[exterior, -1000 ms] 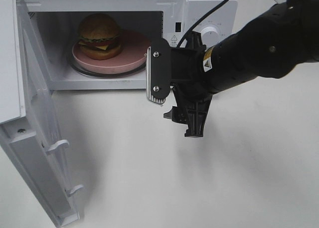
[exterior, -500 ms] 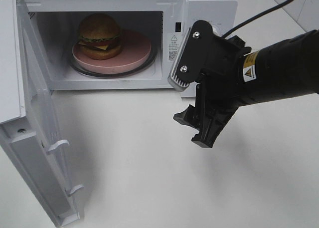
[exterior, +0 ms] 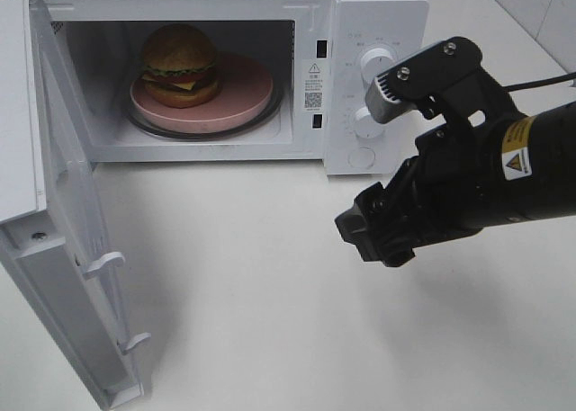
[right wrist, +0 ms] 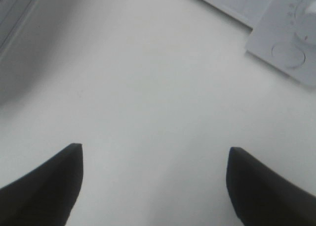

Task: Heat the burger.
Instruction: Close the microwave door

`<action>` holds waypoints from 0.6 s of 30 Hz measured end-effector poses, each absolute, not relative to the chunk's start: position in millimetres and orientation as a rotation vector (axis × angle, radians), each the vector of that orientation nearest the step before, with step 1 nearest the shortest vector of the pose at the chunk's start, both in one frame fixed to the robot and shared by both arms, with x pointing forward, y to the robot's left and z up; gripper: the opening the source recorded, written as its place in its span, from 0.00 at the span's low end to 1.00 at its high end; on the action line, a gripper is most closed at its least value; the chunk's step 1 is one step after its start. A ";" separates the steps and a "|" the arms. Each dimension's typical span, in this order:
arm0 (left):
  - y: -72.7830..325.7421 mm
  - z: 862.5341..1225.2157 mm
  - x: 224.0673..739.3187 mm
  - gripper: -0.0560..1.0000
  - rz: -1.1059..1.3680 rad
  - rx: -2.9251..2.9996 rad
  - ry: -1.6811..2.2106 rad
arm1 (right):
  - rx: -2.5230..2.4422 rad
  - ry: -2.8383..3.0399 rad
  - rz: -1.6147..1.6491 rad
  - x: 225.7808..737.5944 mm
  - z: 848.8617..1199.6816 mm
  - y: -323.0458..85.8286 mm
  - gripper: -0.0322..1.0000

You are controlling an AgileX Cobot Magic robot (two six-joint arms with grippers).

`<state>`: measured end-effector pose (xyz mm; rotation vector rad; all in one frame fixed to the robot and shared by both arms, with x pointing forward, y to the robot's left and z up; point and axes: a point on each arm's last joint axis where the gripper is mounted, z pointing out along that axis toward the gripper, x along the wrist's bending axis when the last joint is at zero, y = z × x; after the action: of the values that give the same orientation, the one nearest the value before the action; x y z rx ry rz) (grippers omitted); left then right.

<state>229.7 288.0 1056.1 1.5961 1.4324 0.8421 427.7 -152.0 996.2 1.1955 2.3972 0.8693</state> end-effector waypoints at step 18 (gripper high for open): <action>288.0 1056.1 229.7 1.00 0.842 1.596 1.432 | 1.416 2.438 0.693 400.8 1009.1 -175.0 0.78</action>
<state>229.7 288.0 1056.1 1.5961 1.4324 0.8421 400.8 -175.0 1009.1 1.4159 2.4381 0.6925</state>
